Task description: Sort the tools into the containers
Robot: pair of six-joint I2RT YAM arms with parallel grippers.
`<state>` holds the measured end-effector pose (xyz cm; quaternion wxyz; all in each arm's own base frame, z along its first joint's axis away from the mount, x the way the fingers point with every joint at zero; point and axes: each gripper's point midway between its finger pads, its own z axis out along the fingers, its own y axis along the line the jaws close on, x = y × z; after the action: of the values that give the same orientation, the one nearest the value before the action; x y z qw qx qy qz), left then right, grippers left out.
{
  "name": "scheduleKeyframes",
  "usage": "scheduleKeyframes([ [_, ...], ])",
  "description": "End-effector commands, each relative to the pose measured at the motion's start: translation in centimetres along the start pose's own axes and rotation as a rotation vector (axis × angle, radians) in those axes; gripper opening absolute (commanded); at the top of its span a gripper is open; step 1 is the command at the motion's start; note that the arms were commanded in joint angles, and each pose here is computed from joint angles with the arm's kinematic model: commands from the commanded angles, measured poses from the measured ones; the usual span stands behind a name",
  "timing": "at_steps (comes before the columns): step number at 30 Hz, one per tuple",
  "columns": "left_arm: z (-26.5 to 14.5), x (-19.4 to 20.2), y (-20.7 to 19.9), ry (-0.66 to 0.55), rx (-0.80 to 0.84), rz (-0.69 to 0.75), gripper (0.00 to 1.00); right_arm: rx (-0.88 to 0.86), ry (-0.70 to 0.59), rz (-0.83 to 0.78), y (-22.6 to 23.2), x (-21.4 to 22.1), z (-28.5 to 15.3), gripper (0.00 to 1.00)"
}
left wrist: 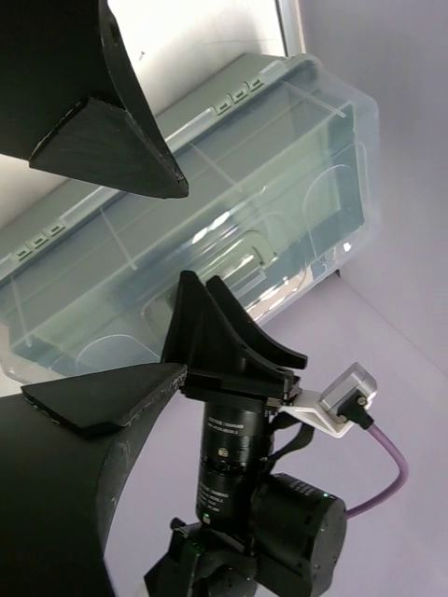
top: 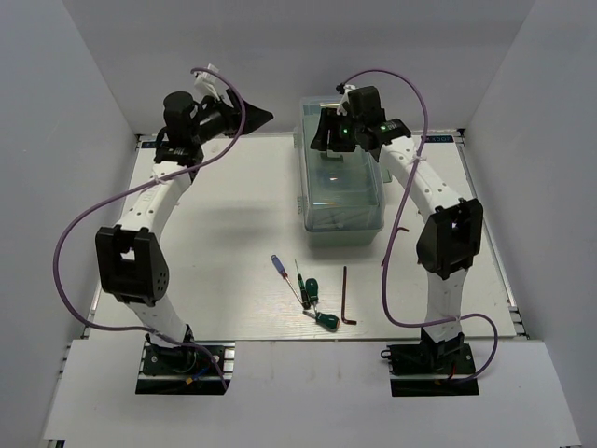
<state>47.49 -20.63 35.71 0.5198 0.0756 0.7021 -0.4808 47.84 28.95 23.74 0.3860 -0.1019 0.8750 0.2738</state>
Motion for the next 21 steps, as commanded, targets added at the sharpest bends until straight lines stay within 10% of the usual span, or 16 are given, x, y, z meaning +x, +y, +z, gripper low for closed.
scheduleKeyframes([
  [1,0.8,-1.5,-1.6,-0.026,0.054,0.012,0.81,0.022,0.196,0.082,-0.9,6.1,0.9,0.61],
  [21,7.7,2.4,-3.2,0.111,0.176,-0.075,0.81,-0.454,0.116,0.176,6.2,0.3,-3.4,0.57],
])
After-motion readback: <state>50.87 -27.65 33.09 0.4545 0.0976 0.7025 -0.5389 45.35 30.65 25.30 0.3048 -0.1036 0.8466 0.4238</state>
